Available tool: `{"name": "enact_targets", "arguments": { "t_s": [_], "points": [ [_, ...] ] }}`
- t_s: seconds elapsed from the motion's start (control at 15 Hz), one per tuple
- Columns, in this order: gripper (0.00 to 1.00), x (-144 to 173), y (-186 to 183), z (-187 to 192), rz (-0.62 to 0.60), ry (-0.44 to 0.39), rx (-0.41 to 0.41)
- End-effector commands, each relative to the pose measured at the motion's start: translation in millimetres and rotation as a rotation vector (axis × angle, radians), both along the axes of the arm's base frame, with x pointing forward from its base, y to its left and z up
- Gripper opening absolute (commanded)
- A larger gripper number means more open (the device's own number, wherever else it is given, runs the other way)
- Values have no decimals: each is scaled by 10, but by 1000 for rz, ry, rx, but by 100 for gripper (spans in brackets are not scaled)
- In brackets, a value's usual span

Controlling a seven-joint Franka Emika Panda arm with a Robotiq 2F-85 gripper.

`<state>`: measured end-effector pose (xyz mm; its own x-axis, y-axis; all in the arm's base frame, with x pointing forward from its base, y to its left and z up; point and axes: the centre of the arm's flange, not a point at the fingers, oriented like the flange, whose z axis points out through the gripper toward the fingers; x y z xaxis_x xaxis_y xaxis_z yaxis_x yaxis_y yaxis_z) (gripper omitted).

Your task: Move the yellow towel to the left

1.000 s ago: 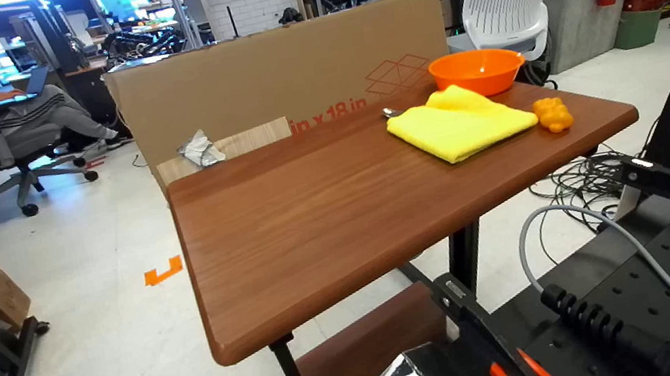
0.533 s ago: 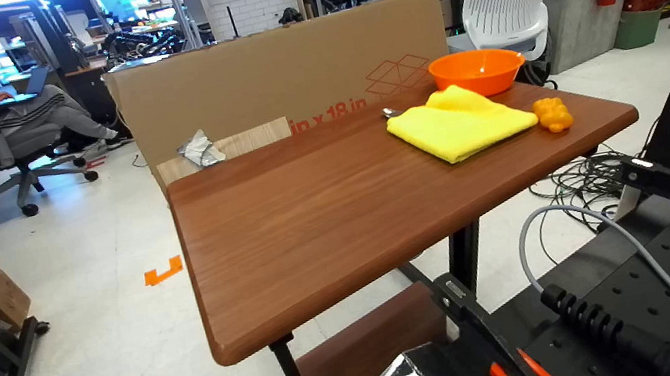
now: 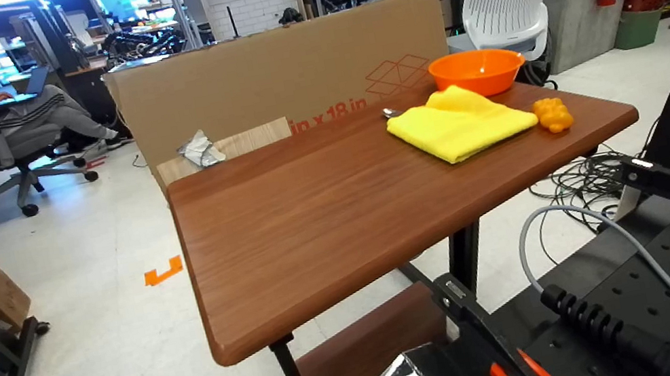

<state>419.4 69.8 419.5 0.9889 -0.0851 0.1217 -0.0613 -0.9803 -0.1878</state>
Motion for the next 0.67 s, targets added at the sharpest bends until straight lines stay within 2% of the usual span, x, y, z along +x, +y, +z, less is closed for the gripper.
{"name": "enact_targets", "arguments": {
  "t_s": [0.0, 0.27, 0.6],
  "points": [
    [100, 486, -407, -102, -67, 28, 0],
    [100, 808, -925, -326, -175, 40, 11],
    [100, 1129, -1395, -717, -293, 54, -4]
  ]
}}
